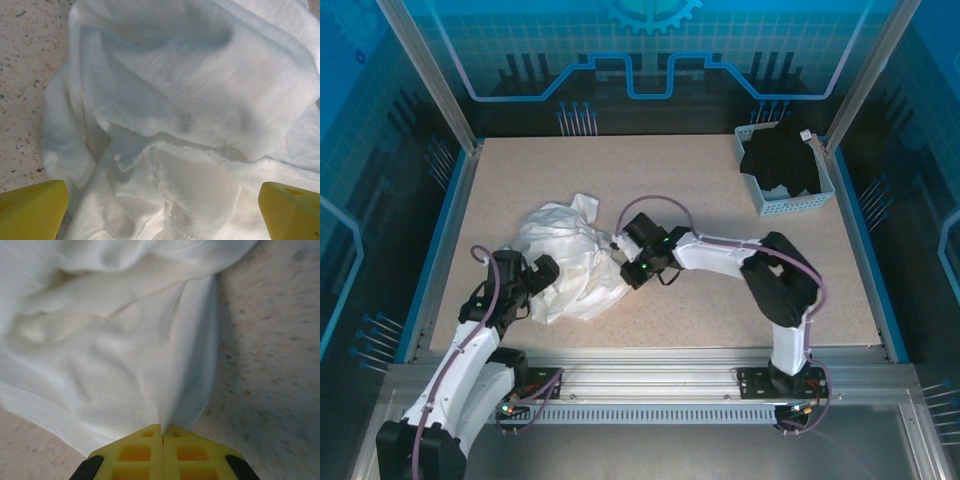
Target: Fold the inside-out t-shirt
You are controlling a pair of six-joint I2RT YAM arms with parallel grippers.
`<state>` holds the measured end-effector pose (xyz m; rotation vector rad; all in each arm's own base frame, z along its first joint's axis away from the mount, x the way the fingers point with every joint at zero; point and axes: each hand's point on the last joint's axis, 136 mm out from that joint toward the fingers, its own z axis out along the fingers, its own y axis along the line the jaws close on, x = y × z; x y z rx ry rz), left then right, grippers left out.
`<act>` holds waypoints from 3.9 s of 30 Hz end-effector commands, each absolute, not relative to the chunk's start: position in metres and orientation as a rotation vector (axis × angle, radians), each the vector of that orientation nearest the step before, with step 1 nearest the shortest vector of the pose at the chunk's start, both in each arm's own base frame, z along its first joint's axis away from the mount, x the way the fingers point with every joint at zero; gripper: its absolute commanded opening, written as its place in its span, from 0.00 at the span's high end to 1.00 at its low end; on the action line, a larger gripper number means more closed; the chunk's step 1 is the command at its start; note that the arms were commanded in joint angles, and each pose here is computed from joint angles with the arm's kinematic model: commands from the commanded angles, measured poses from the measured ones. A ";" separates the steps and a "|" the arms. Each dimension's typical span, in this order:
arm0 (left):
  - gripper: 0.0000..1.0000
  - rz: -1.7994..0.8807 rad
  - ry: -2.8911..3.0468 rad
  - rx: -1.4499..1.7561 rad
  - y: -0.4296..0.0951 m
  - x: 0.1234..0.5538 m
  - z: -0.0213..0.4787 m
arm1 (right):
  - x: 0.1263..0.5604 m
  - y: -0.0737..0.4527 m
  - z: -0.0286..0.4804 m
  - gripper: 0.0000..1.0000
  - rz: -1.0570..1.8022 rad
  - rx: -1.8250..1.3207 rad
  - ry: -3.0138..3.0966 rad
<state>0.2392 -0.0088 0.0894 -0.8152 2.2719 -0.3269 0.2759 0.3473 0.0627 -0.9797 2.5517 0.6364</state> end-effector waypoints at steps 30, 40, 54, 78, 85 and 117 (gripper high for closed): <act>0.66 -0.423 2.467 0.174 -0.268 0.317 0.082 | 0.348 0.212 0.154 1.00 0.855 -0.313 2.394; 1.00 -0.613 1.844 -0.152 -0.145 0.334 0.326 | 0.321 0.116 0.381 1.00 0.552 -0.242 1.838; 0.83 -0.232 1.814 -0.405 -0.035 0.342 0.325 | 0.302 0.108 0.407 1.00 0.523 -0.260 1.786; 0.23 -0.727 2.293 0.343 -0.292 0.259 0.150 | 0.346 0.146 0.271 1.00 0.708 -0.270 2.189; 0.24 -0.770 2.250 0.593 -0.335 0.229 0.146 | 0.333 0.166 0.342 1.00 0.894 -0.315 2.007; 0.45 -0.230 2.433 1.087 -0.382 0.193 -0.002 | 0.404 0.137 0.288 1.00 0.765 -0.175 2.154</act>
